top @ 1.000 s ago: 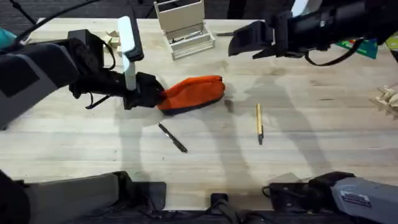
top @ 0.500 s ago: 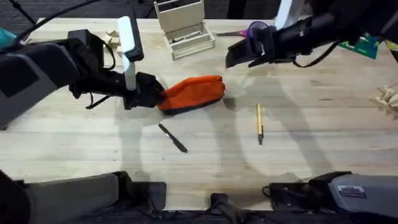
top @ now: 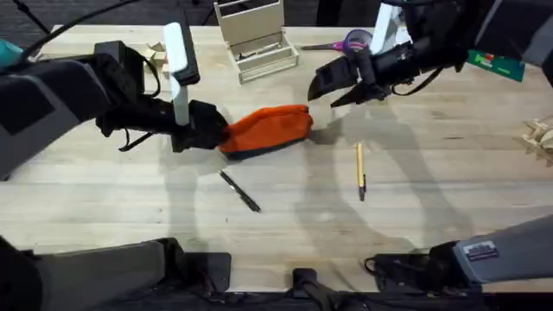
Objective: Unzip the bag, pick up the pens from the table one at a time and place them inside, then zip the bag closed.
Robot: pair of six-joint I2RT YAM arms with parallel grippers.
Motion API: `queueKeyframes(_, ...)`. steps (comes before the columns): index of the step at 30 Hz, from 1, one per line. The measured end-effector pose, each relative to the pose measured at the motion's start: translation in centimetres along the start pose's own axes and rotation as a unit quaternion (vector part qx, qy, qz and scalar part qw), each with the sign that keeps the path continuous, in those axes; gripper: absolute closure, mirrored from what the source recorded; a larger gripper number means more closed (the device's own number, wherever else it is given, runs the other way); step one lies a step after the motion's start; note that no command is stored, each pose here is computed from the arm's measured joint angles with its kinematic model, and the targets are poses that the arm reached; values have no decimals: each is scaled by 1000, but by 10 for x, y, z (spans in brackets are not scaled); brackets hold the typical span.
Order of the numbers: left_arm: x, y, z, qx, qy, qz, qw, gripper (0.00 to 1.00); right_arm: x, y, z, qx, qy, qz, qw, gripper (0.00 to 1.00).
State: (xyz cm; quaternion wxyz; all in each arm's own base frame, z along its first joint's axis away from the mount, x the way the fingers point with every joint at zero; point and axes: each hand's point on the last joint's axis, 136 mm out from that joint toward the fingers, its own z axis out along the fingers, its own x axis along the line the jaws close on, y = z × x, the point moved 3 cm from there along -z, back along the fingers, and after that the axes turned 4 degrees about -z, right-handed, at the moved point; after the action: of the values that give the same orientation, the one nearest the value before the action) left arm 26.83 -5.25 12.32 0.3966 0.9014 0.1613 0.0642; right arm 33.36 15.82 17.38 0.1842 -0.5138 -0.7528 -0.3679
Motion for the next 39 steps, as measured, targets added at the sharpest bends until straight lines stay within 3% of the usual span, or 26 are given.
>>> queueKeyframes(10,0,0,0,0,0,0,1000,958,-29,4,-8,-16,10,37,999,4)
queueKeyframes(39,0,0,0,0,0,0,1000,959,-18,3,0,-7,22,26,999,5)
